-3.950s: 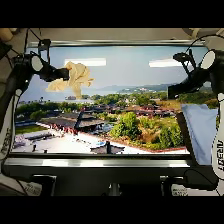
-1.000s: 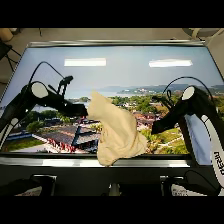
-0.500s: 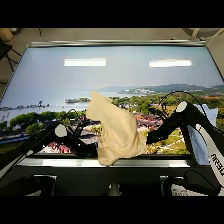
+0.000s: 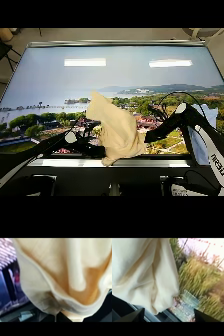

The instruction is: Fold the shirts.

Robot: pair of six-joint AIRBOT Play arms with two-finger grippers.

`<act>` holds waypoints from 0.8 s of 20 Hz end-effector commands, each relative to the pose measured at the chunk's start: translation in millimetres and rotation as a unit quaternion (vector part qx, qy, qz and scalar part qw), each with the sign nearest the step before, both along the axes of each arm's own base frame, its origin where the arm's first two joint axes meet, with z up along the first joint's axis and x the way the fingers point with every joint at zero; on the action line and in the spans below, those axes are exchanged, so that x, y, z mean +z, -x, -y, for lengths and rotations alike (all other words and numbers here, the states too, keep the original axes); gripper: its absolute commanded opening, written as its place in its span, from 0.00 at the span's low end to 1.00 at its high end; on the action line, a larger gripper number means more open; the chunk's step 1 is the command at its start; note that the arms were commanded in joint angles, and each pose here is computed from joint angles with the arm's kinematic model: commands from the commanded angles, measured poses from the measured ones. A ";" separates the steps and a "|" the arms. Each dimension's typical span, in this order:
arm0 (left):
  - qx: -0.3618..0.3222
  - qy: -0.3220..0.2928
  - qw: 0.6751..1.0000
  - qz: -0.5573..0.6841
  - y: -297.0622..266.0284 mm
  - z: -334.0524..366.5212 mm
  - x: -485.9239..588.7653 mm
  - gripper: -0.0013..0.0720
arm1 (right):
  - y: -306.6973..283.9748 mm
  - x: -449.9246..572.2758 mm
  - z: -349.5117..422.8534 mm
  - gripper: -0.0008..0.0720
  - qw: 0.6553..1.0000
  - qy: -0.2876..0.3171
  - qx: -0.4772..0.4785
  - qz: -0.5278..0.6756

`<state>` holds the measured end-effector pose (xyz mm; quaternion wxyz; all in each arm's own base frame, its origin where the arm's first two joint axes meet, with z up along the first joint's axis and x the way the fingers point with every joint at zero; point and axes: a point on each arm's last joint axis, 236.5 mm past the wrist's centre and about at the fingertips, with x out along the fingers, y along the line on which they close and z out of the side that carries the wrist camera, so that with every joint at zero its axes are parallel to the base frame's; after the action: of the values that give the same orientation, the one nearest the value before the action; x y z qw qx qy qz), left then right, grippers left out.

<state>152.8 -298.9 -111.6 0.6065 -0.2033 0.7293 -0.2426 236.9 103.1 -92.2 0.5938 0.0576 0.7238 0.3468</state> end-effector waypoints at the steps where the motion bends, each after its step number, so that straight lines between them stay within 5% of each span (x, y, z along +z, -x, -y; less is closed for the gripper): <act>1: 0.017 0.013 1.000 0.020 -13.9 8.1 3.6 0.05 | 1.3 -11.4 -11.7 0.90 0.999 -0.017 -0.034 0.002; 4: -0.013 0.035 0.997 0.064 -23.1 15.4 19.2 0.05 | 6.0 -21.8 -15.8 0.69 0.998 -0.021 -0.053 0.001; 5: -0.022 0.043 0.996 0.081 -27.6 18.5 26.8 0.05 | 3.4 -19.9 -19.5 0.48 0.998 -0.029 -0.060 0.003; 6: -0.033 0.046 0.993 0.103 -33.6 20.3 35.6 0.05 | -1.3 -15.4 -26.0 0.12 0.997 -0.045 -0.067 0.009; 7: -0.045 0.046 0.990 0.128 -41.0 21.2 45.5 0.05 | -7.1 -10.1 -31.1 0.04 0.996 -0.060 -0.067 0.019; 12: -0.056 0.040 0.925 0.374 -132.6 4.2 191.5 0.05 | -97.4 112.0 -19.4 0.04 0.968 -0.048 -0.005 0.247; 14: -0.012 0.069 0.860 0.505 -162.7 -15.0 317.0 0.05 | -142.5 248.6 -16.1 0.04 0.899 -0.036 -0.001 0.437; 16: 0.054 0.129 0.763 0.632 -156.2 -43.5 464.1 0.05 | -139.2 414.7 -10.1 0.04 0.773 -0.017 -0.008 0.634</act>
<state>306.2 -301.7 182.8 0.8496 -0.1138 0.3403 -0.3865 377.7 119.9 130.8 0.8353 -0.0596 0.4067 0.3650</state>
